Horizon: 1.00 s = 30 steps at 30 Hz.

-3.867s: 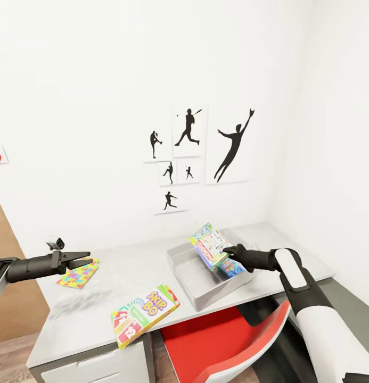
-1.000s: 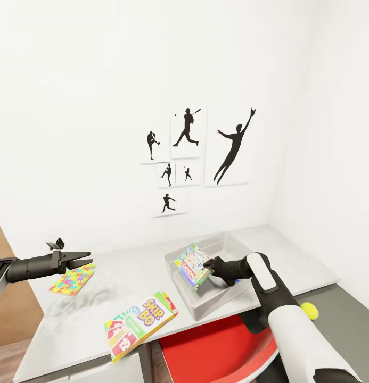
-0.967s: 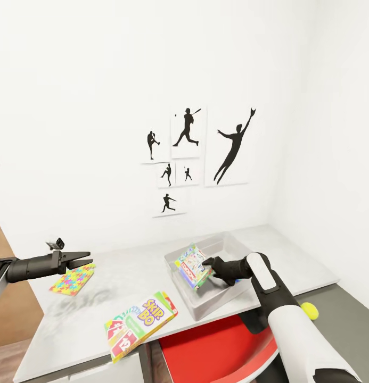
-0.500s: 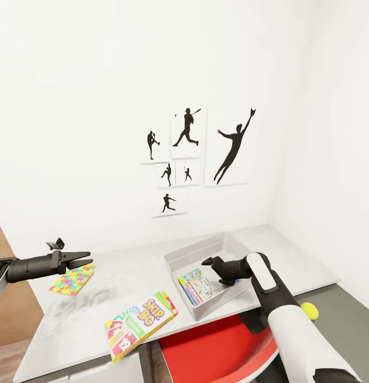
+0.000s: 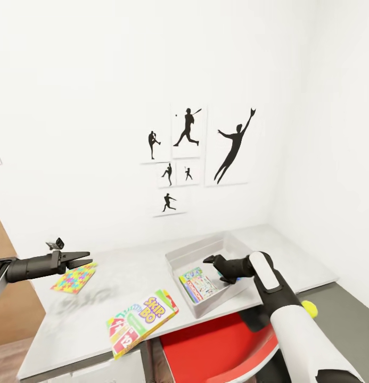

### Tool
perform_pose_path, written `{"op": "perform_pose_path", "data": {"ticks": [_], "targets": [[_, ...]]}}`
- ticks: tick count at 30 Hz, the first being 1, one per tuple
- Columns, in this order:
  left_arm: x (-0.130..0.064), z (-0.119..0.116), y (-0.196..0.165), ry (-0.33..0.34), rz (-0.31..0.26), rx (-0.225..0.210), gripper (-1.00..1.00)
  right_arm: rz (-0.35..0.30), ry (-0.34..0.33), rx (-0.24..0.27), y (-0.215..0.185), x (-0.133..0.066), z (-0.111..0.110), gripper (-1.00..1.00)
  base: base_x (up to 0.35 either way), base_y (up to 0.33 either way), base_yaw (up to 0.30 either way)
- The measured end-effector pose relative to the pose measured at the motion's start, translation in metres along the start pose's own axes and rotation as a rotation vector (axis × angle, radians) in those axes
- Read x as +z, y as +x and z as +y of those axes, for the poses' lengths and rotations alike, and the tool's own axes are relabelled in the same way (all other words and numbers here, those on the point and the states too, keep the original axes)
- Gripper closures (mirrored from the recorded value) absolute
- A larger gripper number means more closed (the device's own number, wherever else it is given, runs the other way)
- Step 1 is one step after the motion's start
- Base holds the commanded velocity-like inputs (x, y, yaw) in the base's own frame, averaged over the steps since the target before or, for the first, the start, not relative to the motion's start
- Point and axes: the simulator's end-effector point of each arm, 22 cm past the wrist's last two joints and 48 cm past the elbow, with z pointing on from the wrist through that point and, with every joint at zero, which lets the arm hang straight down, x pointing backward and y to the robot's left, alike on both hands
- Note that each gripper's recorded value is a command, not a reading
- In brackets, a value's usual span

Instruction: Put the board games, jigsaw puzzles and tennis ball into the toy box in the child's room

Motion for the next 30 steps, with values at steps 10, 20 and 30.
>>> {"op": "perform_pose_path", "data": {"ticks": [10,20,30], "targets": [[0.000,0.000,0.000,0.000,0.000,0.000,-1.00,-0.182,-0.260,-0.142,-0.045,-0.068,0.096,-1.00,-0.090,0.039,0.000],[0.000,0.000,0.000,0.000,-0.001,-0.001,-1.00,-0.224,-0.357,-0.218,-0.015,-0.105,0.106,-1.00,-0.005,0.002,0.000],[-0.001,-0.001,-0.001,0.001,-0.003,-0.001,-1.00,-0.198,-0.454,-0.206,0.021,-0.116,0.075,-1.00,0.000,0.000,0.000]]}}
